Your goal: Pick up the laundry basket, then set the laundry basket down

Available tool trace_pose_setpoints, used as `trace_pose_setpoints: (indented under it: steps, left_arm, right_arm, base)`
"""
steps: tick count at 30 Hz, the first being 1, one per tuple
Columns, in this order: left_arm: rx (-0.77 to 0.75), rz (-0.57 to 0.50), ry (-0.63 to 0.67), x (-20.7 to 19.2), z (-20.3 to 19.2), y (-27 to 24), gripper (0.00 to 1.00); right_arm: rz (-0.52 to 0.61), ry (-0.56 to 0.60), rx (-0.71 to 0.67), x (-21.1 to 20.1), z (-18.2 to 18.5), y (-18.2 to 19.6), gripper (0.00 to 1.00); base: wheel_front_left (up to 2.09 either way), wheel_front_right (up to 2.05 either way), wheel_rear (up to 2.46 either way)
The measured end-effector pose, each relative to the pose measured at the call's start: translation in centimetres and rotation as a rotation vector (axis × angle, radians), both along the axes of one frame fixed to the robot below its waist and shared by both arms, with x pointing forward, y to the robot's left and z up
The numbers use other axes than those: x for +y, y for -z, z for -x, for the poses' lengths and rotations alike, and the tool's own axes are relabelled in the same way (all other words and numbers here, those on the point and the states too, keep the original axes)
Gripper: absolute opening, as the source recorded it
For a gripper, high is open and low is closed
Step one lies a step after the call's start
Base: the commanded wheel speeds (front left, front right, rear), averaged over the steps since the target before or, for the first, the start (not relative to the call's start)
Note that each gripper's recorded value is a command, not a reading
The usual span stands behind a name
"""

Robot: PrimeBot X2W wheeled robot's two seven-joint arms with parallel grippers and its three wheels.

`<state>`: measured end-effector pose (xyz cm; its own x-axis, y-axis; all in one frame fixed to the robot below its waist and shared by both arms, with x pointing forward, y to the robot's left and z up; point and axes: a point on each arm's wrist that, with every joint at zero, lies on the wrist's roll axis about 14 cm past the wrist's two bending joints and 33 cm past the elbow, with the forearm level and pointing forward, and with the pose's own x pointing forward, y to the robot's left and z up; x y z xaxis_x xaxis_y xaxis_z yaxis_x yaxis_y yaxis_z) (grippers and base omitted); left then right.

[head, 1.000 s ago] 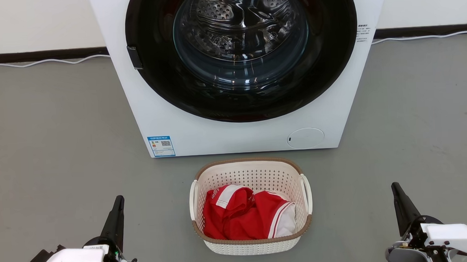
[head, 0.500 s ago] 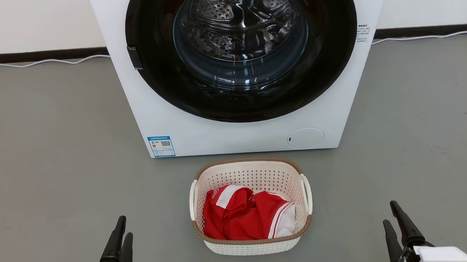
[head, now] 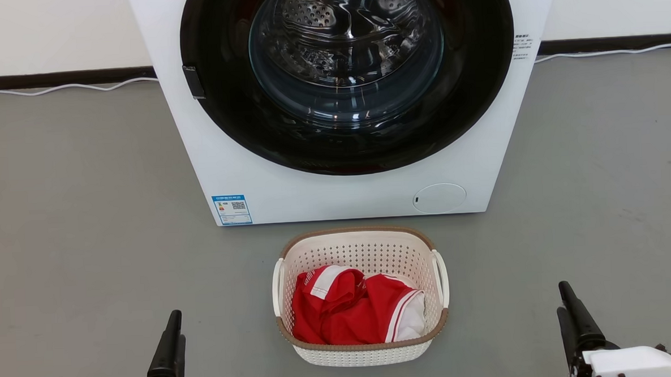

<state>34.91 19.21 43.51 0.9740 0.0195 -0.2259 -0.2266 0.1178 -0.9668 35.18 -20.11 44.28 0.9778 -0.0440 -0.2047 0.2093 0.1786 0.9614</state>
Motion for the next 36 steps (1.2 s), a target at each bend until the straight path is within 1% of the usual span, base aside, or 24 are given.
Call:
trace_pose_setpoints:
  steps: [17, 25, 36]
  left_arm:
    - [0.029, -0.285, 0.079, -0.9, -0.1, 0.1, 1.0]
    - [0.039, -0.386, 0.097, -0.9, 0.0, 0.3, 1.0]
    - [0.038, -0.505, 0.115, -0.9, -0.1, 0.3, 1.0]
  right_arm:
    - [0.319, -0.091, -0.026, 1.1, -0.7, -1.2, 1.0]
    - [0.435, -0.118, -0.027, 1.5, -0.7, -1.2, 1.0]
    - [0.558, -0.143, -0.033, 1.7, -0.7, -1.3, 1.0]
  base:
    - [0.0, 0.0, 0.0]
    - [0.0, 0.0, 0.0]
    - [0.0, 0.0, 0.0]
